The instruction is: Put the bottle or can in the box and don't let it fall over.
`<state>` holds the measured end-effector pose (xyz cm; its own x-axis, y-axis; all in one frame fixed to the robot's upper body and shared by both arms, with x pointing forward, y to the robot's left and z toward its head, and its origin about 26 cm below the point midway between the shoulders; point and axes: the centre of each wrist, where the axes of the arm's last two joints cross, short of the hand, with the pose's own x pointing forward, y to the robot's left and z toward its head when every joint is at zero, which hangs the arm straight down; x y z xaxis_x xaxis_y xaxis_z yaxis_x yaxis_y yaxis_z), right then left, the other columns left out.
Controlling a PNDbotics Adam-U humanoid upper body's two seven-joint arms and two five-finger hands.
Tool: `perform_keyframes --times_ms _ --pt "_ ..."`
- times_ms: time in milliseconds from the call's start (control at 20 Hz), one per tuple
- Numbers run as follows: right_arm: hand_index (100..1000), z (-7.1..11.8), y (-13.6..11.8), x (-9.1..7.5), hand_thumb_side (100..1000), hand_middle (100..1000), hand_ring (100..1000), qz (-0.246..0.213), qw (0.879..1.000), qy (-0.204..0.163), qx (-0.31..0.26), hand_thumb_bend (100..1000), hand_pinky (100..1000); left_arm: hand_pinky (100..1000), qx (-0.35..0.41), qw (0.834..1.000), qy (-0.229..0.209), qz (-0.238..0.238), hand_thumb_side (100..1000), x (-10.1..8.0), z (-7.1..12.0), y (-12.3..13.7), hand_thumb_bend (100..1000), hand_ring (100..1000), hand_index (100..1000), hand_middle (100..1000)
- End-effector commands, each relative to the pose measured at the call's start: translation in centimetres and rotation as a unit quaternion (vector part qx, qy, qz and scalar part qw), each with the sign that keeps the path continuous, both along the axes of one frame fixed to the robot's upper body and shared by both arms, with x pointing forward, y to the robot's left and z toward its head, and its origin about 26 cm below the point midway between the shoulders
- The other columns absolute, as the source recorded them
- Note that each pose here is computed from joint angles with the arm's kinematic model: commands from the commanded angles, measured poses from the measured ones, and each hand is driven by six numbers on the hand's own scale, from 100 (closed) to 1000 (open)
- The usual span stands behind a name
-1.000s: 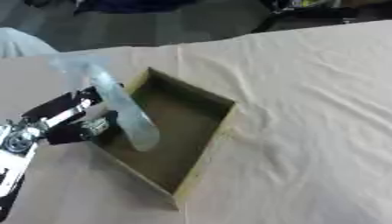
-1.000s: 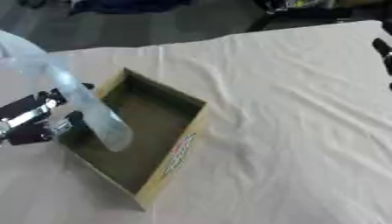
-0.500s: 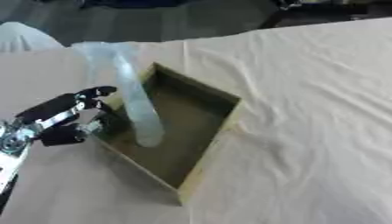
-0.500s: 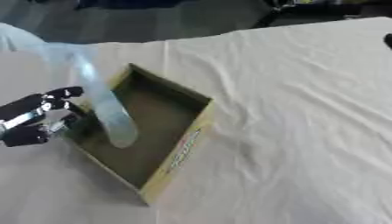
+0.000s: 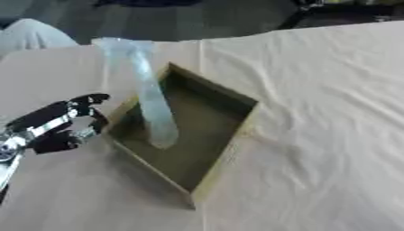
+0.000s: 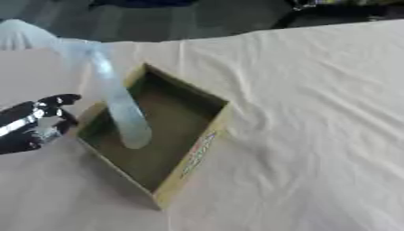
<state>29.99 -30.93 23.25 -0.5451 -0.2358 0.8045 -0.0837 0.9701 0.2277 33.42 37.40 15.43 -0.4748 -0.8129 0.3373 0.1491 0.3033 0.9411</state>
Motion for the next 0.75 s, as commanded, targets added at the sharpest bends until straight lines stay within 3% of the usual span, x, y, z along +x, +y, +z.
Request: perform_keyframes --times_ms 50,150,250,400,450,600,750 --pt "1000 1.1 -0.3 -0.5 557 877 1000 -0.006 1.000 -0.021 -0.011 100 1000 1000 -0.027 0.998 -0.055 0.025 713 -1.1 2.7 1.3 100 1000 815 1000" --pt "1000 1.0 -0.4 -0.5 557 877 1000 -0.008 1.000 -0.022 -0.010 100 1000 1000 -0.071 0.993 -0.083 0.047 554 -1.8 3.5 1.7 100 1000 827 1000" --pt "1000 1.0 -0.4 -0.5 556 877 1000 -0.011 1.000 -0.023 -0.009 100 1000 1000 -0.117 0.984 -0.114 0.069 478 -2.5 4.6 1.9 100 1000 851 1000" --pt "1000 0.9 -0.5 -0.5 555 878 1000 -0.013 1.000 -0.023 -0.009 100 1000 1000 -0.195 0.965 -0.150 0.093 611 -3.2 5.9 1.7 100 1000 884 1000" --pt "1000 0.9 -0.4 -0.5 545 878 1000 -0.013 1.000 -0.023 -0.009 100 1000 1000 -0.223 0.957 -0.157 0.095 632 -3.3 6.2 1.6 100 1000 958 1000" --pt "1000 0.9 -0.3 -0.5 545 879 1000 -0.010 1.000 -0.026 -0.009 100 1000 1000 -0.362 0.911 -0.176 0.095 590 -3.4 7.4 0.8 100 1000 949 1000" --pt "1000 0.9 -0.2 -0.5 538 879 1000 -0.004 1.000 -0.028 -0.009 100 1000 1000 -0.481 0.853 -0.185 0.079 565 -3.5 8.7 0.0 100 1000 957 1000"
